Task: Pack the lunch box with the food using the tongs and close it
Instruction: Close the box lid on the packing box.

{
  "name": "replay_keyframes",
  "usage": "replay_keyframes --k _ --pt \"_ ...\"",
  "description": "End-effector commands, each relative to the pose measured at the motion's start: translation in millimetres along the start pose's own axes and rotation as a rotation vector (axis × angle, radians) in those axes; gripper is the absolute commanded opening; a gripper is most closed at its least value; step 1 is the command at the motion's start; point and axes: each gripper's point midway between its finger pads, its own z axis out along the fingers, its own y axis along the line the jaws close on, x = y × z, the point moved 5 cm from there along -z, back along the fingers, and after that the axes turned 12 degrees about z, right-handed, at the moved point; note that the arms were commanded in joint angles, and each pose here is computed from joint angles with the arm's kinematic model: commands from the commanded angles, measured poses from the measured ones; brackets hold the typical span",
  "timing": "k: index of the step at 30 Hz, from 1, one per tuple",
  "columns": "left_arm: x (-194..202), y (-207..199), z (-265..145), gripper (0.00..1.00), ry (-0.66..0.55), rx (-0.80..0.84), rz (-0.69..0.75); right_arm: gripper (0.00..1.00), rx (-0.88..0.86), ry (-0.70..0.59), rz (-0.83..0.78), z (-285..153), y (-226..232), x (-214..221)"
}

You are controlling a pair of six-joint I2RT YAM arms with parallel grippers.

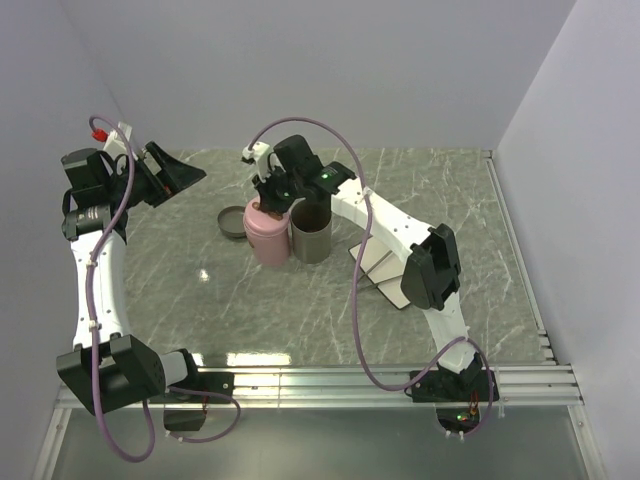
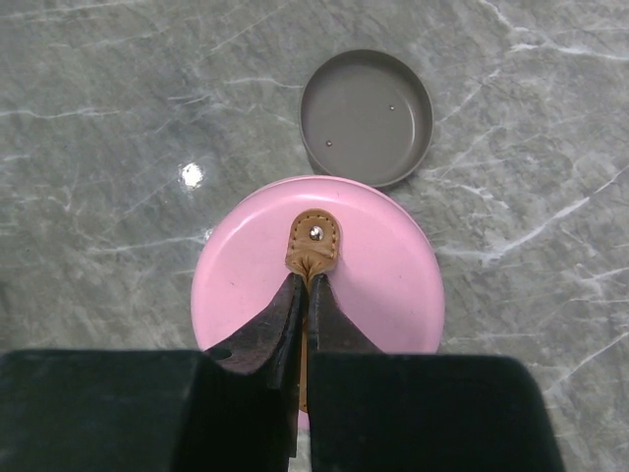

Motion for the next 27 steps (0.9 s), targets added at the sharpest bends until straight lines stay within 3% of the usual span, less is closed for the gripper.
replay_keyframes --k 1,27 --pt "-3.9 -8.8 -6.0 0.99 -0.029 0.029 0.043 0.00 -0.054 -0.082 -0.018 -14.1 12.0 -27.5" --pt "8.3 -4.1 -4.9 0.99 -0.002 0.029 0.028 0.00 -0.057 -0.008 -0.017 12.6 7.4 -4.5"
